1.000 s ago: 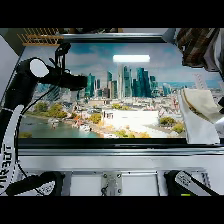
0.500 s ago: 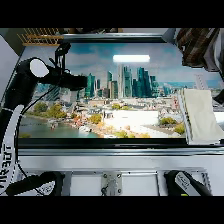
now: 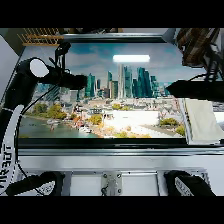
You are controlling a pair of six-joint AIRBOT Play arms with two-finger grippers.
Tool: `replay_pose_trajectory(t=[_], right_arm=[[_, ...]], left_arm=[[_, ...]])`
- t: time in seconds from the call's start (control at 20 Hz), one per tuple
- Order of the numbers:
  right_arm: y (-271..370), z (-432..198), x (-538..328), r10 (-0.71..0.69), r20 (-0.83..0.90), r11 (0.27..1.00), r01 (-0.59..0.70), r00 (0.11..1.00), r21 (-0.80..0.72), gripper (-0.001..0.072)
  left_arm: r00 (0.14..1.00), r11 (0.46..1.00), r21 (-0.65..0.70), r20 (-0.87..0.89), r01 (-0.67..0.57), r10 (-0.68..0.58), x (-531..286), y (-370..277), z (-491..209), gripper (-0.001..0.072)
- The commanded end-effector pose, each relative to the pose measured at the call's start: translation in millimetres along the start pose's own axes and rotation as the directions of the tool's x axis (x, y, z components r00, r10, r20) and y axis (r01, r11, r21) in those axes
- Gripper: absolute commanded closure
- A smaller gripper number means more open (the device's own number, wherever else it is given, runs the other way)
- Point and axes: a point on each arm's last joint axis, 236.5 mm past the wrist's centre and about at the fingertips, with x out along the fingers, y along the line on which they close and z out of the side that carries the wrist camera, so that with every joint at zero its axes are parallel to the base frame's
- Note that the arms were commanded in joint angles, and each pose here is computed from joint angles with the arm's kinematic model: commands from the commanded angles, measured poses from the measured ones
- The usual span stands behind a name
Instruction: Fold the clothes and pants, and hang the long-sleeved shirts on hangers.
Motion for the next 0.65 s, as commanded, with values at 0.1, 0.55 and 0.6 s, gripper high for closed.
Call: replay_pose_trajectory(t=[0.1,0.55,0.6], right_arm=[[42.9,-40.1,9.6,0.099,-0.167,0.992,-0.111,0.981,-0.062,0.0701],[42.9,-39.8,9.8,0.1,-0.166,0.992,-0.111,0.981,-0.062,0.0701],[42.9,-39.9,9.8,0.099,-0.166,0.992,-0.111,0.981,-0.062,0.0701]], left_arm=[[1.0,1.0,0.0,0.002,0.001,-0.001,0.2,-0.4,0.5,0.07],[1.0,1.0,0.0,0.002,0.001,-0.001,0.2,-0.4,0.5,0.07],[1.0,1.0,0.0,0.002,0.001,-0.001,0.2,-0.4,0.5,0.07]])
